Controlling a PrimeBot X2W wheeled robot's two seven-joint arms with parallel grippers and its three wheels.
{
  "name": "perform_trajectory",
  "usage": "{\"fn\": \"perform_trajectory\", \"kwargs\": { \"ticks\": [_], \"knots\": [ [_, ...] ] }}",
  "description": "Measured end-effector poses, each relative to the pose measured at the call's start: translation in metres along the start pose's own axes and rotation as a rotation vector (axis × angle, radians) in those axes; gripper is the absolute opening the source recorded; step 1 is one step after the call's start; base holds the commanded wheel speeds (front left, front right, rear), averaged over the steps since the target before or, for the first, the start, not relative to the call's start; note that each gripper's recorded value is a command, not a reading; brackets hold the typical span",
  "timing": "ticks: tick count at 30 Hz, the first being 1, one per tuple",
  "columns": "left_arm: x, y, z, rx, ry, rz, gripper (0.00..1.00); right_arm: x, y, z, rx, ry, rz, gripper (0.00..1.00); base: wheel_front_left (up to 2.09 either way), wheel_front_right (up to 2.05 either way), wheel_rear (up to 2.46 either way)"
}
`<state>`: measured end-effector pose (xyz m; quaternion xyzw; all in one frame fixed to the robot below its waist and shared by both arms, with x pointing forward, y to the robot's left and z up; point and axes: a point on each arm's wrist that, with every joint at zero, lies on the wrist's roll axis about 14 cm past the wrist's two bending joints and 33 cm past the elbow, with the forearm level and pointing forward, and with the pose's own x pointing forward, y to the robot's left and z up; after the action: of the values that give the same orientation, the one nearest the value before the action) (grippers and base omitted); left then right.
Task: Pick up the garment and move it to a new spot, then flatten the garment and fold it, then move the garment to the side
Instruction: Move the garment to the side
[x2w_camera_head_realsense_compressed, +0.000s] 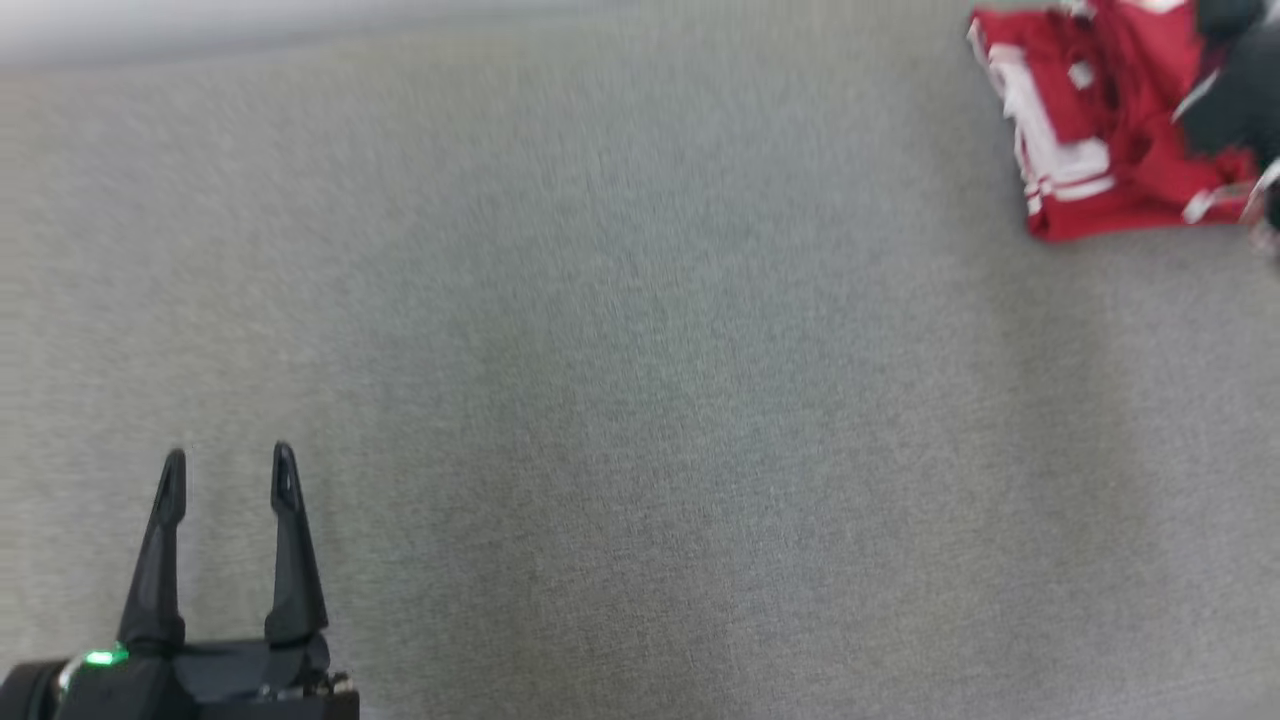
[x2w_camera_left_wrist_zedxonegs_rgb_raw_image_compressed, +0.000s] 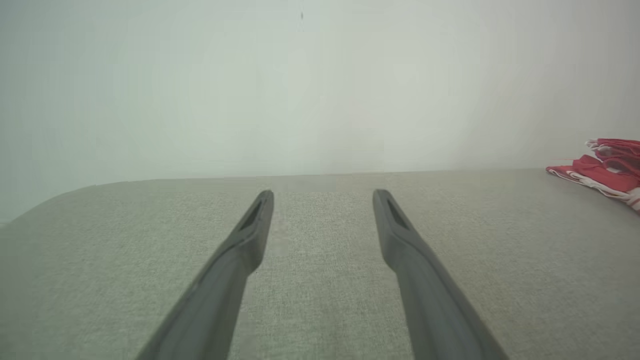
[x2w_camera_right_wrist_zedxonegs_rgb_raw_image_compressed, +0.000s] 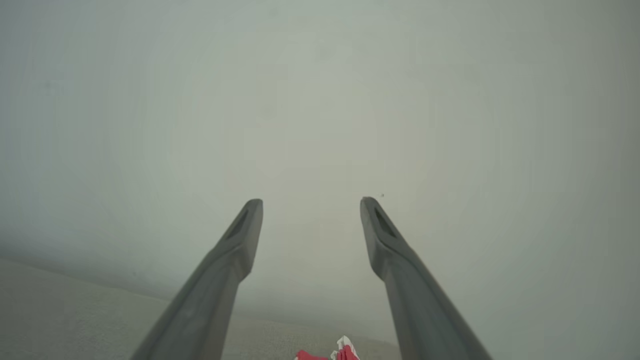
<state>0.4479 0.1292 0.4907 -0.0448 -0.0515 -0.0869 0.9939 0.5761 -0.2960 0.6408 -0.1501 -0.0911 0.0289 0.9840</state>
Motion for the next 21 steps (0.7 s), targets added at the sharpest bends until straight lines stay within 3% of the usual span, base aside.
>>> {"fn": "perform_trajectory", "kwargs": {
  "ticks": [11,21],
  "knots": [
    [-0.042,0.011,0.034,0.013,-0.038,0.050,1.00,-0.084,0.066,-0.015,0.163,-0.020,0.046,1.00,0.00,0.00,0.00],
    [-0.074,0.031,0.048,0.033,-0.054,0.124,1.00,-0.129,0.113,-0.032,0.300,0.025,0.069,1.00,0.00,0.00,0.00]
  ]
}}
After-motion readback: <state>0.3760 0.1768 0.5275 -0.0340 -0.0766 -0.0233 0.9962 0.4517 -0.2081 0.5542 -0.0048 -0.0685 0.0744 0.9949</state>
